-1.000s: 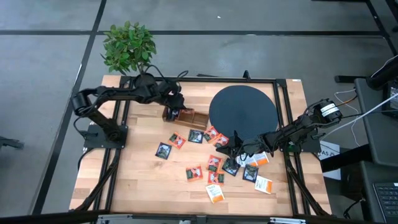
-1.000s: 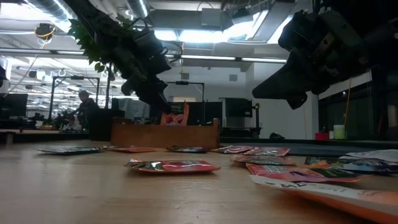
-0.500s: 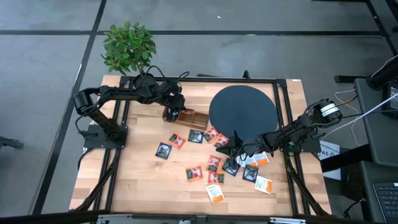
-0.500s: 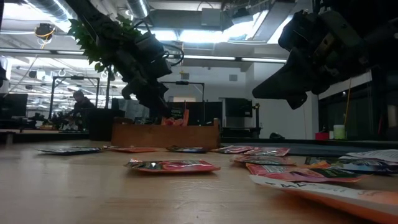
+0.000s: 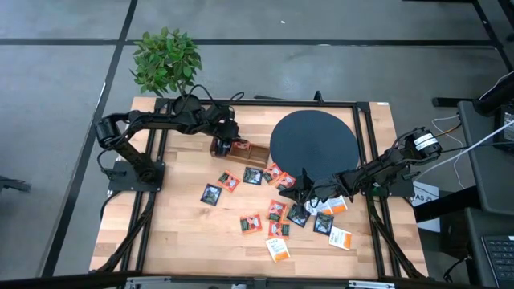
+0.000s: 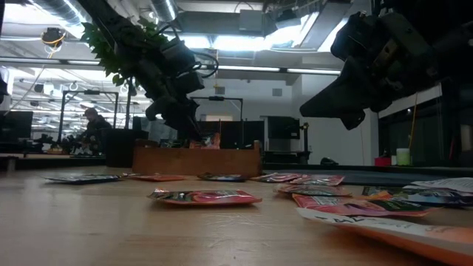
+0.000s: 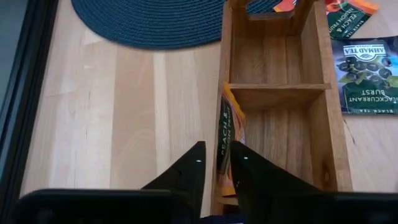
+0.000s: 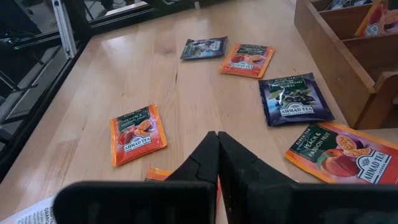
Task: Pick & Place Tea
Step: Put the orange tea bag into the middle section of the wooden organizer, then put the white tea bag into the right section of the wooden organizer
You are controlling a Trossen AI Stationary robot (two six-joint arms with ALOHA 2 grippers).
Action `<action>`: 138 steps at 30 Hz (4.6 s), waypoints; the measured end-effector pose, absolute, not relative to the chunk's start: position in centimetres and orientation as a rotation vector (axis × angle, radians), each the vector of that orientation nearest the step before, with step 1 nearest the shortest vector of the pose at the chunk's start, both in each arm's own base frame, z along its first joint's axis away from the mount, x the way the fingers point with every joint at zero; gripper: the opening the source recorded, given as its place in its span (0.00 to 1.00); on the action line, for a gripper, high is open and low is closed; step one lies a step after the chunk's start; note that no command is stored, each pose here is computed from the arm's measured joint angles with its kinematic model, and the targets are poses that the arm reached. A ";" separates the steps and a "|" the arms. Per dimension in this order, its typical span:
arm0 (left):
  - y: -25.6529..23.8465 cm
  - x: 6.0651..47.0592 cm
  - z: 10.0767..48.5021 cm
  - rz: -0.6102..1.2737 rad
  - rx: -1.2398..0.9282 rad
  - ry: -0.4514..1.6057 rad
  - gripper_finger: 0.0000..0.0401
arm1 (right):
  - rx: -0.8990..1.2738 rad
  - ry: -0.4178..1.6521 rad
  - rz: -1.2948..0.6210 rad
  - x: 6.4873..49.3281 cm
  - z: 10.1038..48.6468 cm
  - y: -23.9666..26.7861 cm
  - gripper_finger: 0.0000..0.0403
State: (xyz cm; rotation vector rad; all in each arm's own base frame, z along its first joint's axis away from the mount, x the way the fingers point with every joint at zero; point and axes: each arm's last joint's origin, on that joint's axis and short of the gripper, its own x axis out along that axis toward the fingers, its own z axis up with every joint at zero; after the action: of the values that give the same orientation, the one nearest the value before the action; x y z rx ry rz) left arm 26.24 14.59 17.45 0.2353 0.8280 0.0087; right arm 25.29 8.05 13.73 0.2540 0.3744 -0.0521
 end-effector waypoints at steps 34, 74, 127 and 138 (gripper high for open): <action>4.7 24.5 27.8 -0.127 0.311 0.430 0.18 | 0.283 0.367 -0.056 25.3 13.8 8.1 0.02; -4.8 30.4 18.3 -0.350 0.181 0.716 0.00 | 0.404 0.992 0.040 22.9 19.3 12.5 0.01; -4.8 30.7 18.2 -0.334 0.149 0.699 0.00 | 0.758 1.046 -0.399 13.9 16.3 8.8 0.47; -4.8 30.7 18.2 -0.328 0.131 0.702 0.00 | 0.747 1.076 -0.467 14.1 15.2 9.3 0.47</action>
State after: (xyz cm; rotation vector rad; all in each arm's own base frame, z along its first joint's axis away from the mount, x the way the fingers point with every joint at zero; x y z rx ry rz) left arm 30.72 -4.79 18.16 0.1312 0.7020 -0.3282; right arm 14.12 9.25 15.18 0.7468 1.0761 -0.4672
